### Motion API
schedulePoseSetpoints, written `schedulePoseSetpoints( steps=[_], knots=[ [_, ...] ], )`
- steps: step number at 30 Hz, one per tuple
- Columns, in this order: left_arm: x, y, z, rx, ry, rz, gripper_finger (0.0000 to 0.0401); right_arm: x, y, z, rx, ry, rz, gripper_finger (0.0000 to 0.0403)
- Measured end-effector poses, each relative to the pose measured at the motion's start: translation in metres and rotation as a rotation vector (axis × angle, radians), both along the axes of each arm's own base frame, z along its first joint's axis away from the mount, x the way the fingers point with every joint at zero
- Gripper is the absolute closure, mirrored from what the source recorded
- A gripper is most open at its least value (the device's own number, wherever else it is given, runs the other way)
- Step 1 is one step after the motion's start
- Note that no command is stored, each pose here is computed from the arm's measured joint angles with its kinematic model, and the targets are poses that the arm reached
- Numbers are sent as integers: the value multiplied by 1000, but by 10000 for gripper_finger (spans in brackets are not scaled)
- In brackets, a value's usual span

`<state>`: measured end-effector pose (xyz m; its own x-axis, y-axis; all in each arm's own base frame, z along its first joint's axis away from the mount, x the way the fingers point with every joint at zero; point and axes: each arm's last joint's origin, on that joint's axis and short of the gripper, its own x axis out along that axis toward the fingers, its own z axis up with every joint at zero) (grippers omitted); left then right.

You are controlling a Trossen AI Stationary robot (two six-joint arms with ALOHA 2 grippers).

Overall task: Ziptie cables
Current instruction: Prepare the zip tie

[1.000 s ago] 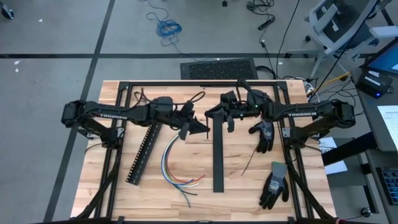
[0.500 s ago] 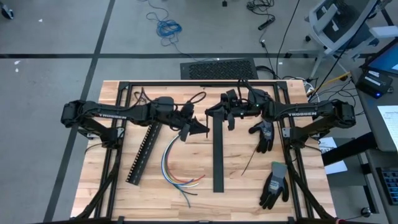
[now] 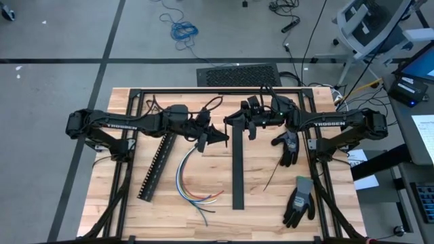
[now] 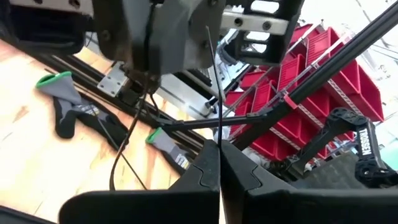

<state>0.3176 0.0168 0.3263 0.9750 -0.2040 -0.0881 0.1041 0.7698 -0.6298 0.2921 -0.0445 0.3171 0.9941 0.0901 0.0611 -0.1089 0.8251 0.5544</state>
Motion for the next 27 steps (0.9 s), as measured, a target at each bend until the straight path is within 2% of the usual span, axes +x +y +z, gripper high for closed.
schedulePoseSetpoints(
  steps=[27],
  knots=[
    [-2, 3, 3, 16, -11, 37, 401, 0, 1, -1, 38, 14, 27, 403]
  ],
)
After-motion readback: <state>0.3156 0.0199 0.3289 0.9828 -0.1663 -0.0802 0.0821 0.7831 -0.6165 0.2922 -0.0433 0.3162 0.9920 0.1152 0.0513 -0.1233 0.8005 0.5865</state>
